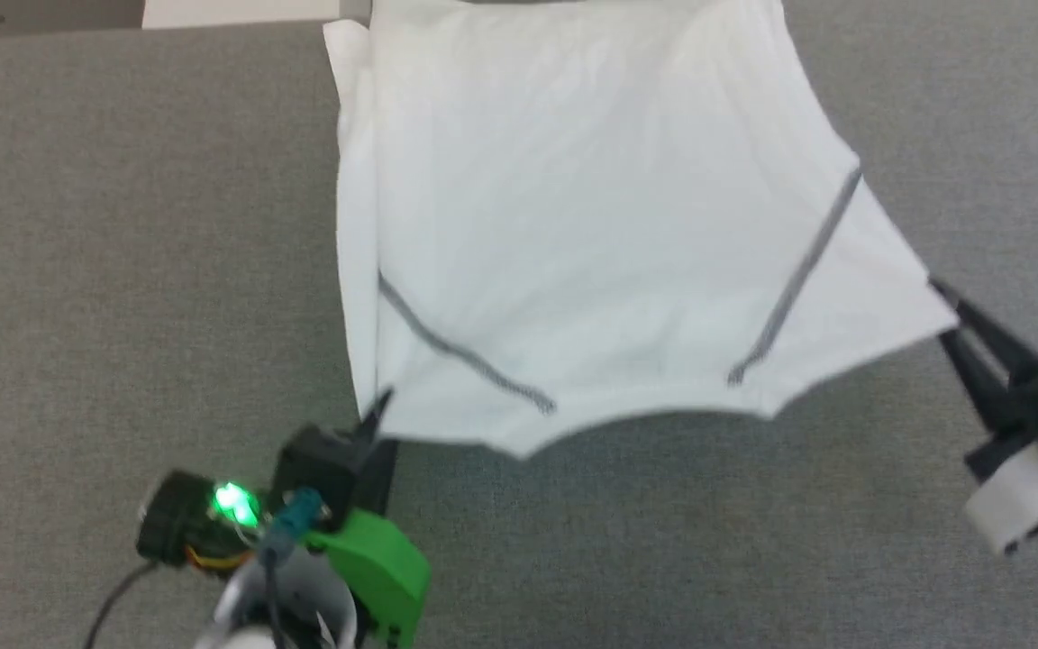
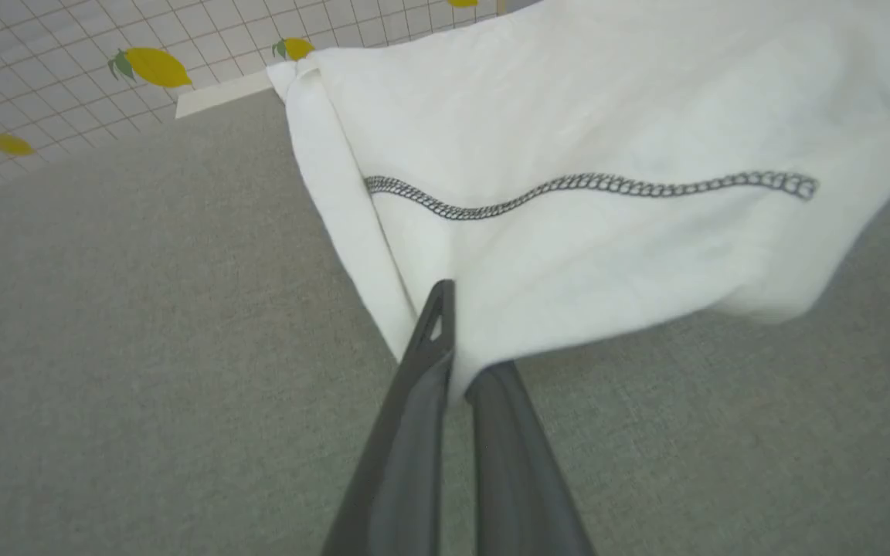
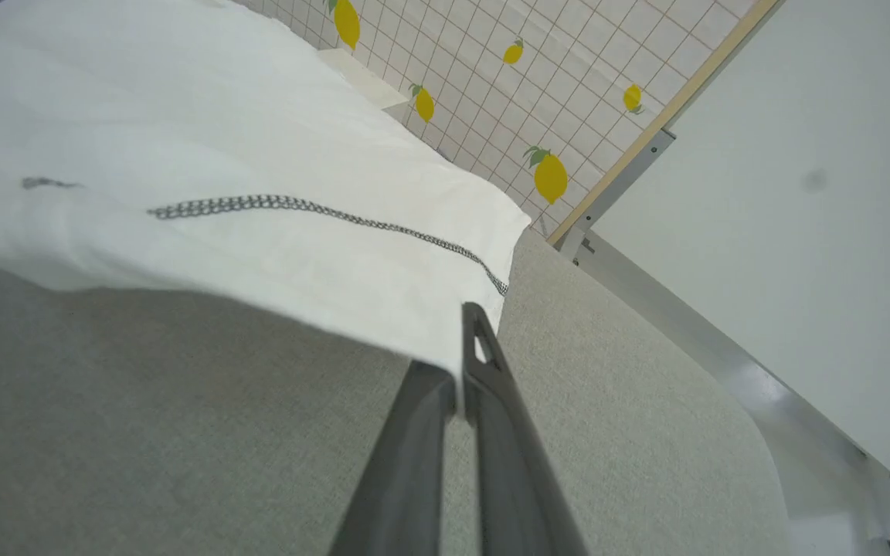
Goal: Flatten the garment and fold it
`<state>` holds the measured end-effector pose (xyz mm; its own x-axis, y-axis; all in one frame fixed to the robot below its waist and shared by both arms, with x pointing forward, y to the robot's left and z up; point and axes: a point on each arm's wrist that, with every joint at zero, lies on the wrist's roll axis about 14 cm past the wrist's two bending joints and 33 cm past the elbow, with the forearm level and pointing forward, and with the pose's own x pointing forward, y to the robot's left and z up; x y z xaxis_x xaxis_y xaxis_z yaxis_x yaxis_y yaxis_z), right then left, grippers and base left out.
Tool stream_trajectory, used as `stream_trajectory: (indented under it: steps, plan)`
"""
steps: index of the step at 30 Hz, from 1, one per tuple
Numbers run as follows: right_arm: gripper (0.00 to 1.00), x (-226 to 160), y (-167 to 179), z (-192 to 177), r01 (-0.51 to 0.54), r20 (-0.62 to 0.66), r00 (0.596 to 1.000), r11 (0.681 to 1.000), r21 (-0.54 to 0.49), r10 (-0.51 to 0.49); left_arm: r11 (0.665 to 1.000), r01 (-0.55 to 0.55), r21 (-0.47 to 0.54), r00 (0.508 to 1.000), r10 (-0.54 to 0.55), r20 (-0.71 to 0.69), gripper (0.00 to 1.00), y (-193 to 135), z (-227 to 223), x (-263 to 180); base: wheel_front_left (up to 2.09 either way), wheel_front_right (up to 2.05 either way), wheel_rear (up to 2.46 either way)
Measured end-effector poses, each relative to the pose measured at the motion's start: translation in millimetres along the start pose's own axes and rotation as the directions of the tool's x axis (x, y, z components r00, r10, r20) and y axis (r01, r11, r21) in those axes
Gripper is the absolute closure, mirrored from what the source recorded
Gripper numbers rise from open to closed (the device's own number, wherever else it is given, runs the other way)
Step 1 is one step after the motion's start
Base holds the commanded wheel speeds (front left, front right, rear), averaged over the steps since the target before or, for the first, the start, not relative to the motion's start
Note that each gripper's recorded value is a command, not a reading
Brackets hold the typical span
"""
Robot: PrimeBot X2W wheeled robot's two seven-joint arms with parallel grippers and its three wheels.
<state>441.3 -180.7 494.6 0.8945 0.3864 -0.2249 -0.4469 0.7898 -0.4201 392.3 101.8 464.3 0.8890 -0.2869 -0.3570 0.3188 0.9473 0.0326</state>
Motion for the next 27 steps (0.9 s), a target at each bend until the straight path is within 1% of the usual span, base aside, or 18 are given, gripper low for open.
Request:
stream_trajectory:
  steps: [5, 9, 13, 20, 27]
  plan:
    - [1.00, -37, 33, -30, -0.048, -0.114, 0.992, 0.997, 0.058, 0.054, 0.996, 0.082, -0.046, 0.981, -0.089, -0.175, 1.00, -28, -43, -29, 0.00, 0.00, 0.00]
    - [1.00, -59, 51, -45, -0.060, -0.177, 0.981, 0.992, 0.111, 0.079, 0.989, 0.122, -0.078, 0.958, -0.138, -0.251, 1.00, -41, -63, -45, 0.00, 0.00, 0.00]
    - [1.00, -78, 61, -53, -0.048, -0.225, 0.971, 0.989, 0.142, 0.079, 0.980, 0.164, -0.110, 0.927, -0.191, -0.322, 1.00, -56, -81, -62, 0.00, 0.00, 0.00]
    - [1.00, -110, 87, -79, -0.061, -0.328, 0.936, 0.978, 0.198, 0.125, 0.980, 0.157, -0.121, 0.905, -0.192, -0.379, 1.00, -59, -101, -78, 0.00, 0.00, 0.00]
    - [1.00, -124, 104, -93, -0.044, -0.378, 0.915, 0.966, 0.253, 0.140, 0.967, 0.142, -0.211, 0.867, -0.225, -0.445, 1.00, -75, -128, -94, 0.00, 0.00, 0.00]
